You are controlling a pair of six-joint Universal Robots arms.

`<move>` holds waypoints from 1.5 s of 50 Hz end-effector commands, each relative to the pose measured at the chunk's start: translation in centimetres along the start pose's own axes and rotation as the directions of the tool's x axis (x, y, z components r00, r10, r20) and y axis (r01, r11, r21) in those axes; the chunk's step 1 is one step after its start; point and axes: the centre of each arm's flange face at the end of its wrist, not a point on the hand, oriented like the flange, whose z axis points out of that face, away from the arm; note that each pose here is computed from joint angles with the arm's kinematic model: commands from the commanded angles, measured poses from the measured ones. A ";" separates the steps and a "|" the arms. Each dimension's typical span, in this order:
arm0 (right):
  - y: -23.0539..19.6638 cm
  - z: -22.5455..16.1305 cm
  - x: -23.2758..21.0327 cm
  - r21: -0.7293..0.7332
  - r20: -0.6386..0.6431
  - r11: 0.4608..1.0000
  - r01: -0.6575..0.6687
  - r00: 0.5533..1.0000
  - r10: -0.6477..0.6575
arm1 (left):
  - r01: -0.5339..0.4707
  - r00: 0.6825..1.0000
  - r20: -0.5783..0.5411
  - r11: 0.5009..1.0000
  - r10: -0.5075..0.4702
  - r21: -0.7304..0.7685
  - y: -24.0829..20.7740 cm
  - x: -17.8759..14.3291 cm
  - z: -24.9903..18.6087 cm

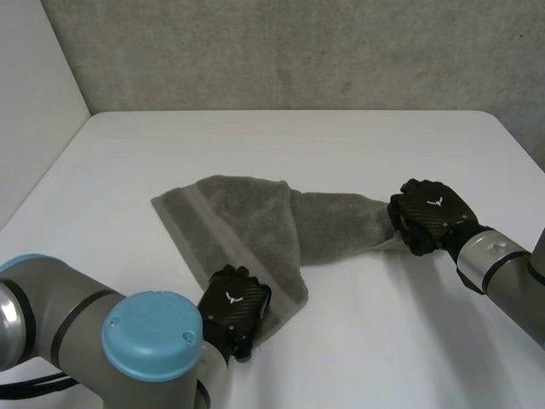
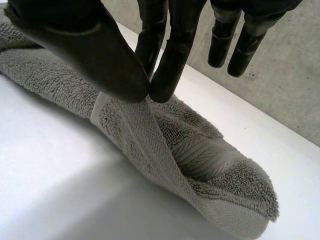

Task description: Fold the towel.

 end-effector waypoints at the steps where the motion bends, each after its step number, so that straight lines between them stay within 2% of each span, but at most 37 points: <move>1: 0.0 0.0 0.0 0.000 0.001 1.000 0.000 1.000 0.000 | -0.001 1.000 -0.002 1.000 0.001 -0.002 0.1 0.1 0.3; 23: 0.2 0.1 -0.1 -0.006 0.006 1.000 -0.001 1.000 0.001 | 0.000 1.000 -0.008 1.000 -0.001 -0.010 0.4 0.3 0.9; 30: 0.3 0.1 -0.2 -0.007 0.006 1.000 0.000 1.000 0.000 | 0.008 0.998 -0.060 1.000 -0.008 -0.003 0.3 0.7 0.9; 50: -0.5 -0.3 0.1 0.003 0.003 1.000 0.000 1.000 0.000 | 0.028 0.998 -0.053 0.999 -0.026 0.033 -0.8 0.0 1.1; 55: -2.6 -1.4 0.7 0.031 0.017 1.000 0.001 1.000 -0.002 | 0.068 0.998 -0.005 0.993 -0.068 0.098 -3.1 -2.8 1.0; 57: -3.2 -1.8 1.4 0.037 0.016 0.999 -0.002 1.000 0.002 | 0.101 0.994 0.031 0.981 -0.107 0.164 -5.2 -5.3 0.8; 58: -3.9 -2.2 2.3 0.044 0.010 0.999 -0.008 1.000 0.007 | 0.101 0.994 0.031 0.981 -0.107 0.164 -5.3 -5.3 0.8; 60: -4.5 -2.6 3.2 0.049 0.008 0.999 -0.016 1.000 0.016 | 0.132 0.985 0.077 0.963 -0.154 0.237 -7.4 -8.3 0.2; 63: -5.6 -3.4 4.5 0.057 0.013 0.998 -0.028 1.000 0.027 | 0.144 0.979 0.099 0.951 -0.177 0.273 -8.3 -9.7 -0.1; 65: -5.9 -3.7 5.2 0.060 0.008 0.998 -0.033 0.999 0.032 | 0.167 0.966 0.135 0.929 -0.222 0.330 -9.7 -12.3 -0.6; 71: -6.4 -4.4 8.9 0.083 -0.069 0.996 -0.035 0.997 0.040 | 0.179 0.944 0.194 0.911 -0.265 0.372 -10.6 -15.6 -1.2; 75: -6.5 -4.6 11.2 0.097 -0.115 0.995 -0.024 0.993 0.035 | 0.186 0.921 0.256 0.908 -0.295 0.376 -10.1 -19.0 -0.9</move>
